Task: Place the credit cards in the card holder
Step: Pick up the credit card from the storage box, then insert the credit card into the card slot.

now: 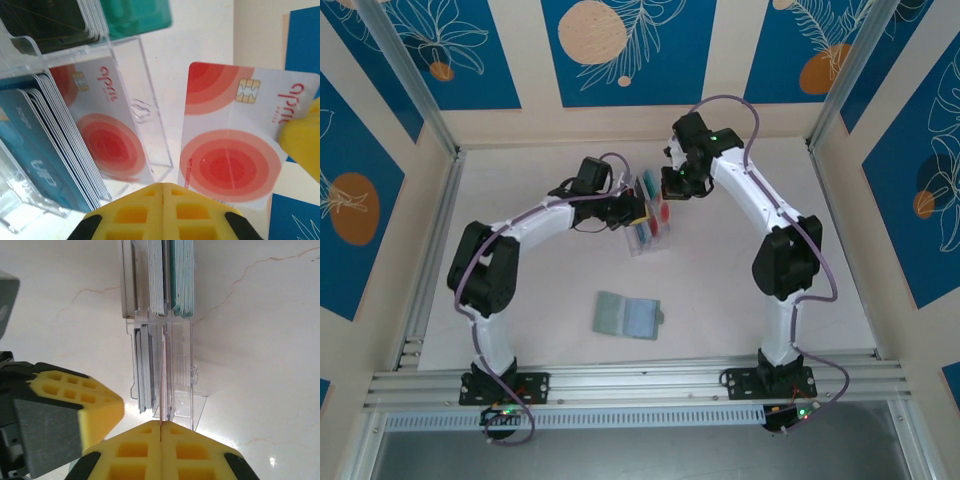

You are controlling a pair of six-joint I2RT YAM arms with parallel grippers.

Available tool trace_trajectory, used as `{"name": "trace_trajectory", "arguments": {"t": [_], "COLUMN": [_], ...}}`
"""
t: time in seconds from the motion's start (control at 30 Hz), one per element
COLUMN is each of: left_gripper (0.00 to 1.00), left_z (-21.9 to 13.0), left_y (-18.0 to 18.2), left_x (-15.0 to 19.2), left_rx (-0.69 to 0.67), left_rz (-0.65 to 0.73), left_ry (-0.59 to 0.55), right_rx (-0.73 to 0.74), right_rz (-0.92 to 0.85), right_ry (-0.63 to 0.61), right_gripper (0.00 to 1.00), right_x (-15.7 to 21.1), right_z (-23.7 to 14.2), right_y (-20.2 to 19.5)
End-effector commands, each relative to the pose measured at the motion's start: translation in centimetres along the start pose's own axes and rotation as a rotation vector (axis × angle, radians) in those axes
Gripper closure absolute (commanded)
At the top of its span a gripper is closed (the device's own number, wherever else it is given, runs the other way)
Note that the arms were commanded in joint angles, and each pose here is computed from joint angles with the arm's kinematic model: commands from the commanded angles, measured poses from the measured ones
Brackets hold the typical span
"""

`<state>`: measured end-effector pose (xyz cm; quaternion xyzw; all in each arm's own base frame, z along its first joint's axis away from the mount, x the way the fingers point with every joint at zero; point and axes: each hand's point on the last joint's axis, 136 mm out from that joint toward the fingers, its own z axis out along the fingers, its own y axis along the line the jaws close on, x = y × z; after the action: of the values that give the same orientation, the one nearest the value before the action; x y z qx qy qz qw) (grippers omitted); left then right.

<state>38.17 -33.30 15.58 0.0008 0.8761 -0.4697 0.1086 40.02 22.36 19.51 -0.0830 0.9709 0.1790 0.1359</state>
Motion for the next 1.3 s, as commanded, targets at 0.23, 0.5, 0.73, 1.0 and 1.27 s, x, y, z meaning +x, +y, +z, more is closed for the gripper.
{"name": "trace_trajectory", "arguments": {"t": [0.23,0.5,0.73,1.0,1.27], "left_gripper": [0.89,0.87,0.85,0.84,0.85], "left_z": [-5.1,-6.8,-5.9,-5.3,-5.0], "left_y": [2.4,8.1,10.7,14.3,17.0], "left_x": [5.2,11.9,15.9,18.2,20.2], "left_rx": [-0.131,-0.255,-0.301,-0.420,-0.469], "left_rz": [0.068,0.035,0.032,0.044,0.006], "left_ry": [0.014,0.103,0.207,0.261,0.288], "right_rx": [-0.040,-0.309,-0.467,-0.546,-0.541], "right_rz": [-0.027,-0.059,-0.030,0.021,0.077], "right_ry": [-0.080,0.030,0.132,0.235,0.313], "right_gripper": [1.00,1.00,1.00,1.00,1.00], "right_x": [2.2,10.2,16.3,20.4,22.7], "right_z": [-3.9,-2.8,0.7,5.1,7.3], "right_y": [1.9,7.0,8.5,8.5,7.4]}}
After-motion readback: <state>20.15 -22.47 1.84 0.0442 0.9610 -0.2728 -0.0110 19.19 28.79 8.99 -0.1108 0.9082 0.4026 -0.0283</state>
